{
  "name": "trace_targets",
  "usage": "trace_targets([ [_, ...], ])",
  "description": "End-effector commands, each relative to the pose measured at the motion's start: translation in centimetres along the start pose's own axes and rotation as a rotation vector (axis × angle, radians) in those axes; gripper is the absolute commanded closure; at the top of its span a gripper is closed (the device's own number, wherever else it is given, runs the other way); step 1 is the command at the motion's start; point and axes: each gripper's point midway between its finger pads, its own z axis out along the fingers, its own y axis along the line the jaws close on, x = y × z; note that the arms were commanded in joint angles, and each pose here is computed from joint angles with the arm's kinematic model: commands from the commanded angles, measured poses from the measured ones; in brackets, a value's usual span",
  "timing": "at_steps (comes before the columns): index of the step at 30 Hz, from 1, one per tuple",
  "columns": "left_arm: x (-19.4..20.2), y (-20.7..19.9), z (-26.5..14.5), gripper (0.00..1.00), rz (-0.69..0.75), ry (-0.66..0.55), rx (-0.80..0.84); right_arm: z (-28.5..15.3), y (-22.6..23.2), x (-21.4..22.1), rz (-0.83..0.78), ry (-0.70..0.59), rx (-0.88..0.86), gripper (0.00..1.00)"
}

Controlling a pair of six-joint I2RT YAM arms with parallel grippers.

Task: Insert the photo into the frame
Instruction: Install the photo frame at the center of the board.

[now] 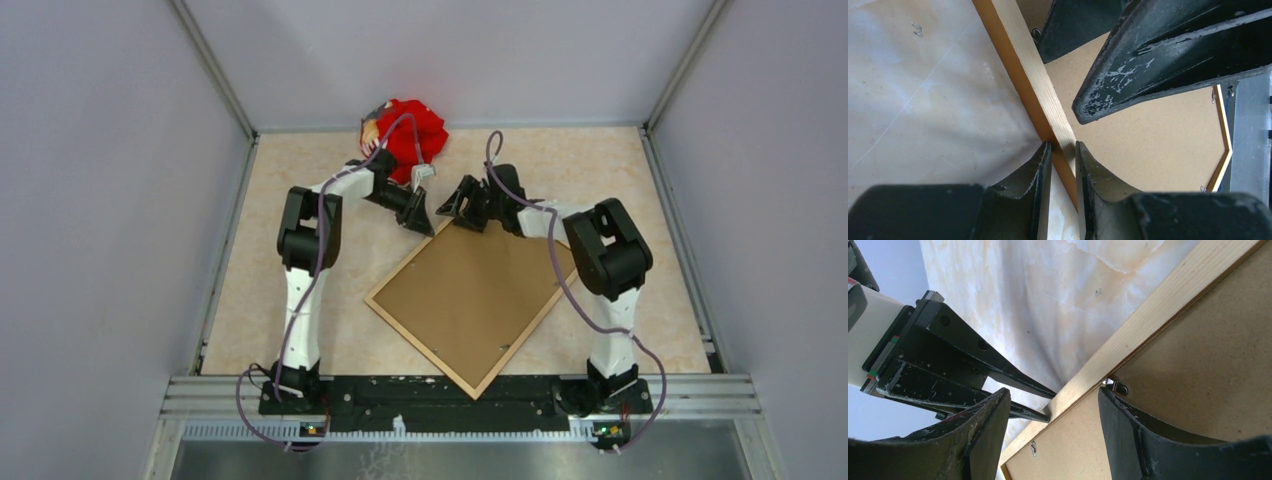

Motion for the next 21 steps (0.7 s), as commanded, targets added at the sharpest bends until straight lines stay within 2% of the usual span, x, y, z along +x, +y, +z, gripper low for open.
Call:
trace_targets([
  [1,2.7,-0.6,0.5,0.73,-0.027,0.083,-0.009,1.1,0.1,-1.4,-0.031,-0.054,0.016,0.35],
  [11,2.9,-0.8,0.3,0.73,-0.023,0.088,-0.011,0.5,1.6,-1.9,-0.05,-0.055,-0.017,0.35],
  [17,2.7,-0.9,0.0,0.73,-0.023,0.083,-0.02,-4.4,2.9,-3.6,-0.116,-0.105,0.006,0.28],
  [21,2.8,-1.0,0.0,0.73,-0.019,0.085,-0.019,-8.5,-0.7,-5.1,-0.116,-0.173,0.139,0.26],
])
